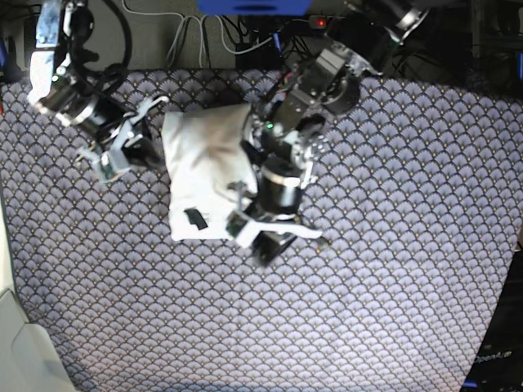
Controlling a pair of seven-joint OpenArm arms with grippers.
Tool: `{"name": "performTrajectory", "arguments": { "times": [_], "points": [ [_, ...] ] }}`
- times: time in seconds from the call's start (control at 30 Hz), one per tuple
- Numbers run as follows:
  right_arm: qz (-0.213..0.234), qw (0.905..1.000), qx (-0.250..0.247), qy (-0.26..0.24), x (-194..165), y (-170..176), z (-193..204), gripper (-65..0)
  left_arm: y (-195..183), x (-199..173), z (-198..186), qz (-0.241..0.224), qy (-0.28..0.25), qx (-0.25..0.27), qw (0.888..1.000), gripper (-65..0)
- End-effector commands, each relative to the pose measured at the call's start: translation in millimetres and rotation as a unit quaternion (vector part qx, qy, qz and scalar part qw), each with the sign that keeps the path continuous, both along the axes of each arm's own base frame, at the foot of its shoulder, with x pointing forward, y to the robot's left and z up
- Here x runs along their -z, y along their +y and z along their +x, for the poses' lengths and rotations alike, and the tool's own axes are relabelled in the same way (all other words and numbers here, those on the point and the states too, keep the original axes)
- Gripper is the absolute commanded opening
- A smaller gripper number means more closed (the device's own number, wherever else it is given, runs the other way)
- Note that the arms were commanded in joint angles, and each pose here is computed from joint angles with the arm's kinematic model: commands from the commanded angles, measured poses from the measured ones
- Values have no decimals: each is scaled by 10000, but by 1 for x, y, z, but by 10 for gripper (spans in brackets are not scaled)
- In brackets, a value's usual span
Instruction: Fold the T-shirt properly
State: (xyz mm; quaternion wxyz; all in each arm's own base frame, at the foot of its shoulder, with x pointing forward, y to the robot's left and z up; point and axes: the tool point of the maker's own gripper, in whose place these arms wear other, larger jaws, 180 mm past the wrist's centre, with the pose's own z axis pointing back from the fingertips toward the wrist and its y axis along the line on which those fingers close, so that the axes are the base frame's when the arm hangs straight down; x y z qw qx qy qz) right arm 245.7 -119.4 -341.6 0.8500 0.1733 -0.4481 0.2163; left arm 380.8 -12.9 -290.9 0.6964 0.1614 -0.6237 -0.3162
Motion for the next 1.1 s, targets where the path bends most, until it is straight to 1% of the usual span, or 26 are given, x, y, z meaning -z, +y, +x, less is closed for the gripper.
{"name": "performTrajectory", "arguments": {
  "times": [0.0,0.13,0.2,0.37,0.47,0.53,0.63,0.7,0.8,0.87,0.97,1.07],
  "points": [
    [174,9996,-78,-220,-13,9,4,-617,10,-9,1,-7,-210,-97,9997,-603],
    [417,9987,-283,-49,-5,35,-8,-617,59,9,-15,132,9,-536,9985,-603],
    [490,9983,-310,22,-1,41,-10,-617,83,10,-23,169,27,-775,9968,-603],
    [555,9974,-204,421,26,38,-15,-617,127,4,-43,238,-9,-1210,9924,-603],
    [569,9966,-166,570,35,35,-19,-617,149,1,-57,273,10,-1451,9890,-603],
    [565,9965,-161,600,37,35,-19,-617,163,0,-65,288,24,-1629,9862,-603],
    [555,9968,-183,550,33,36,-21,-617,183,11,-80,385,211,-1873,9813,-603],
    [418,9982,-265,338,19,32,-19,-617,190,20,-91,440,375,-1947,9792,-603],
    [262,9987,-438,49,-4,34,-27,-618,189,32,-113,476,625,-1918,9783,-603],
    [156,9984,-535,1,-11,33,-35,-618,184,40,-132,459,842,-1855,9780,-603],
    [64,9982,-520,283,0,26,-55,-619,172,58,-169,419,1306,-1745,9751,-605],
    [-123,9976,-174,662,14,-2,-81,-635,166,79,-207,440,1835,-1628,9685,-606]
  ]
}}
